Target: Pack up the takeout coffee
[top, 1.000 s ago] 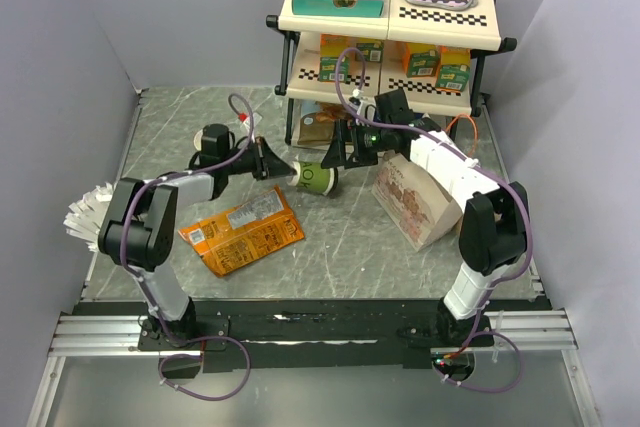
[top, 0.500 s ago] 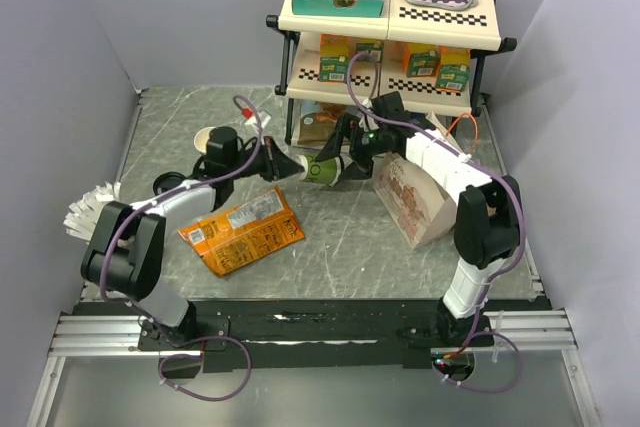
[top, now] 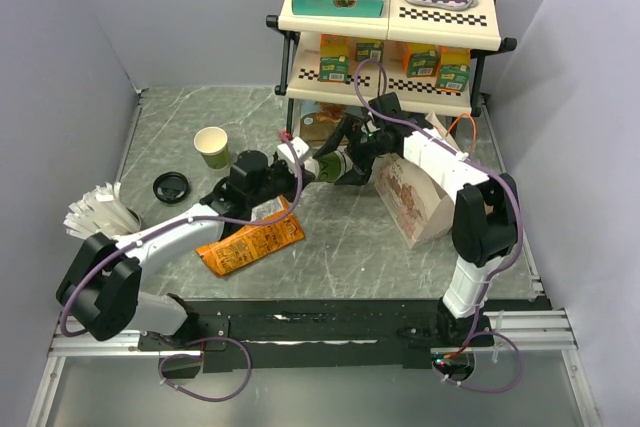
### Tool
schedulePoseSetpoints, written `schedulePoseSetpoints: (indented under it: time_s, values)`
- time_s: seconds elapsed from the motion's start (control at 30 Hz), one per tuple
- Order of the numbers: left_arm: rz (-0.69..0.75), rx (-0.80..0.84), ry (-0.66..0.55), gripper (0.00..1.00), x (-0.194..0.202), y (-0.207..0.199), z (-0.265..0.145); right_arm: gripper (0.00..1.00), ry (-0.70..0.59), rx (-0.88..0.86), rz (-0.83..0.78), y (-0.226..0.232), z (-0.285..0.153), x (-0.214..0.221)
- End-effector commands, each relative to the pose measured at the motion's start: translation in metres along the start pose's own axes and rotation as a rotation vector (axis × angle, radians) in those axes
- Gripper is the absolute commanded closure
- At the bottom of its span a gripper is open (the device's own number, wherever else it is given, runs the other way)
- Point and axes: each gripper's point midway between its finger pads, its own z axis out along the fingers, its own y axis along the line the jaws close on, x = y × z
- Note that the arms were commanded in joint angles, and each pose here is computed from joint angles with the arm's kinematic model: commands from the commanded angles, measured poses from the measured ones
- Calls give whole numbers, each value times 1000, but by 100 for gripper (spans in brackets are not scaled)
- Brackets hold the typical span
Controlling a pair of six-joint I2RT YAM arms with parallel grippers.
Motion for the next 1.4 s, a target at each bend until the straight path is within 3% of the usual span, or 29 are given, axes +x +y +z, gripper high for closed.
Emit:
schedulePoseSetpoints:
  time_s: [0.0, 0.47, 0.77, 0.87, 0.9, 0.97, 1.03, 1.17, 1.37]
  values:
    - [194, -33, -78, 99, -22, -7, -6, 0, 23, -1, 96, 4, 9, 4]
    - [476, -30, -116, 99, -22, -43, -6, 1, 78, -62, 58, 29, 27, 15]
    - [413, 29, -53, 96, -12, -57, -10, 36, 69, -190, -148, 45, 24, 11]
    - [382, 59, -36, 75, -9, -62, -18, 51, 61, -219, -206, 47, 25, 8]
    - [375, 70, -24, 61, -8, -64, -22, 53, 62, -244, -233, 51, 25, 9]
    - [337, 84, 4, 44, -6, -67, -28, 53, 58, -266, -267, 54, 24, 8]
    - [311, 113, 44, 37, -3, -72, -43, 51, 51, -278, -306, 54, 25, 6]
    - [153, 77, 71, 14, -11, -63, -79, 51, 22, -305, -399, 60, 21, 4]
    - [-76, -109, 117, 1, -35, -10, -119, 51, -130, -350, -697, 68, 4, 2]
